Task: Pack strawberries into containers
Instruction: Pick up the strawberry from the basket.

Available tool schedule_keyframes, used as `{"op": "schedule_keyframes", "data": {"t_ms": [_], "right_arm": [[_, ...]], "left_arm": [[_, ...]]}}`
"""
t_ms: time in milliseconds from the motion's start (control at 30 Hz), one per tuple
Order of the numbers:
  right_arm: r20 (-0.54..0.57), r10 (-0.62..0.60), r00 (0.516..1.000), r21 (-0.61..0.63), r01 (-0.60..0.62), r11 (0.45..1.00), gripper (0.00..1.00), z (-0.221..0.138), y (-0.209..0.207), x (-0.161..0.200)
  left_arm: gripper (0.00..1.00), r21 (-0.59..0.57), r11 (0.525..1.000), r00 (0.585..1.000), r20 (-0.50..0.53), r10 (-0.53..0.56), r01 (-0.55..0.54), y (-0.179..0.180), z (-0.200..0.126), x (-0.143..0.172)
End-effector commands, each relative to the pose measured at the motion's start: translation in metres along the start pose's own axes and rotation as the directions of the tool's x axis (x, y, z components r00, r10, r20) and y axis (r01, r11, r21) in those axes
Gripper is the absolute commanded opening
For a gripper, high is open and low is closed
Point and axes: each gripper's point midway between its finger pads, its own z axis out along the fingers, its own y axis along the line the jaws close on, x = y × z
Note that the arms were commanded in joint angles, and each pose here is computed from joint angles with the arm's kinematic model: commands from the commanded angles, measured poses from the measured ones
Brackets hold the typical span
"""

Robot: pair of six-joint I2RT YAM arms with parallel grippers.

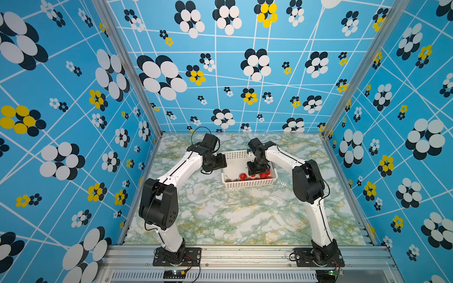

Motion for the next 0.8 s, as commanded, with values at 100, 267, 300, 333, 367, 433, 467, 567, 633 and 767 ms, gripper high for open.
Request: {"op": "schedule_keyframes", "data": {"t_ms": [100,267,300,333,367,433,467,567,633,767], "right_arm": [[0.062,-0.011,0.998,0.009,0.01,1.0,0.18,-0.033,0.005,-0.007],[0.142,0.0,0.99,-0.01,0.001,1.0,0.17,-0.068,0.011,-0.016],[0.158,0.004,0.987,-0.015,-0.001,1.0,0.17,-0.075,0.012,-0.017],[0.17,0.005,0.986,-0.022,-0.001,1.0,0.17,-0.079,0.014,-0.017],[0.178,0.008,0.984,-0.029,-0.003,1.0,0.17,-0.084,0.015,-0.018],[0.19,0.017,0.982,-0.045,-0.009,0.999,0.17,-0.092,0.019,-0.018],[0.196,0.02,0.98,-0.057,-0.009,0.998,0.17,-0.098,0.021,-0.017],[0.207,0.0,0.978,-0.082,0.017,0.996,0.17,-0.114,0.037,-0.007],[0.207,-0.029,0.978,-0.089,0.049,0.995,0.17,-0.124,0.05,0.005],[0.2,-0.065,0.978,-0.115,0.089,0.989,0.18,-0.134,0.078,0.037]], "left_arm": [[0.72,0.006,1.0,1.0,0.011,-0.012,0.012,0.002,-0.012,0.005],[0.72,-0.001,1.0,1.0,0.016,-0.014,0.014,0.008,-0.017,0.008],[0.72,-0.003,1.0,1.0,0.018,-0.011,0.011,0.008,-0.019,0.008],[0.72,-0.004,1.0,1.0,0.02,-0.011,0.011,0.009,-0.019,0.009],[0.72,-0.003,1.0,1.0,0.018,-0.012,0.012,0.009,-0.02,0.01],[0.72,-0.002,1.0,1.0,0.017,-0.015,0.015,0.01,-0.021,0.012],[0.72,-0.002,1.0,1.0,0.014,-0.016,0.016,0.011,-0.022,0.013],[0.71,-0.002,1.0,1.0,0.007,-0.02,0.02,0.014,-0.026,0.022],[0.71,-0.01,1.0,1.0,0.01,-0.023,0.023,0.018,-0.029,0.028],[0.71,-0.014,0.999,0.999,0.018,-0.041,0.041,0.025,-0.038,0.042]]}}
